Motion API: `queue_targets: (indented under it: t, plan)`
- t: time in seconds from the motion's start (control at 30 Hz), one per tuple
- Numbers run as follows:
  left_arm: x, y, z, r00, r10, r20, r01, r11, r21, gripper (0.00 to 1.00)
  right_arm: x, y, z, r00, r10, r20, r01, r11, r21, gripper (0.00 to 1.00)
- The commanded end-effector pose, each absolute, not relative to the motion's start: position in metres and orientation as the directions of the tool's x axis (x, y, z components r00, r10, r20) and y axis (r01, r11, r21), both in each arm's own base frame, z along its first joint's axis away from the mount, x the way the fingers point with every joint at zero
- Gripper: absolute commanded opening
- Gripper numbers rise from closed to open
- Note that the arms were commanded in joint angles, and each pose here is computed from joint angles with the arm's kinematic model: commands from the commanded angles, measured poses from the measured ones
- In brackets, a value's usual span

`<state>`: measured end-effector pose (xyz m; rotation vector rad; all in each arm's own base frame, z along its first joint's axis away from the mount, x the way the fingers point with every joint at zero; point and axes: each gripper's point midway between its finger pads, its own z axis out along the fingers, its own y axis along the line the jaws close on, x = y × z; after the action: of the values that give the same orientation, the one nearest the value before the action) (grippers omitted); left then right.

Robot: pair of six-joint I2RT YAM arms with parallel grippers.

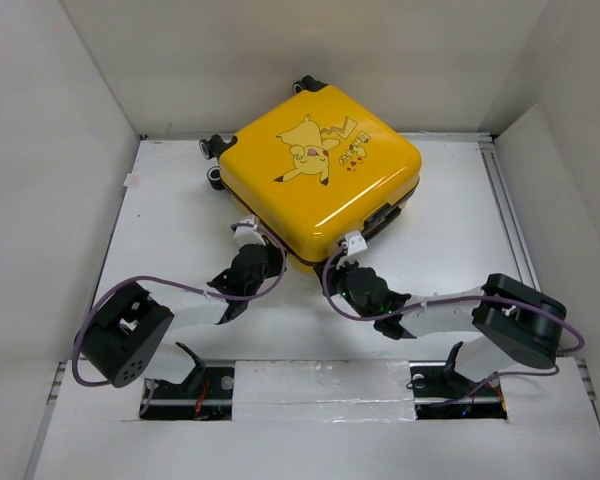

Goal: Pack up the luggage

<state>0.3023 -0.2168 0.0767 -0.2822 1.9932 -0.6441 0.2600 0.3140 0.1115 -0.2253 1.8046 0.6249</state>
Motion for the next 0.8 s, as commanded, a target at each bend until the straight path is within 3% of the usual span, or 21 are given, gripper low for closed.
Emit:
queue_targets:
  t: [0.0, 0.27, 0.47, 0.77]
  plan:
    - [0.322, -0.261, 0.163, -0.386, -0.565, -0.729, 0.264, 0.689, -0.675, 0.0, 0.276, 0.319, 0.164, -0.218, 0.329, -0.919, -0.42, 0.818, 0.393, 0.0]
    - [0.319, -0.297, 0.175, -0.409, -0.544, -0.733, 0.332, 0.659, -0.674, 0.0, 0.227, 0.307, 0.171, -0.238, 0.276, -0.931, -0.459, 0.813, 0.358, 0.0]
    - [0.303, -0.368, 0.198, -0.466, -0.492, -0.735, 0.453, 0.581, -0.676, 0.0, 0.19, 0.285, 0.172, -0.289, 0.213, -0.934, -0.469, 0.819, 0.332, 0.0]
    - [0.293, -0.416, 0.202, -0.568, -0.447, -0.691, 0.529, 0.446, -0.722, 0.0, 0.18, 0.284, 0.178, -0.313, 0.194, -0.93, -0.5, 0.798, 0.336, 0.0]
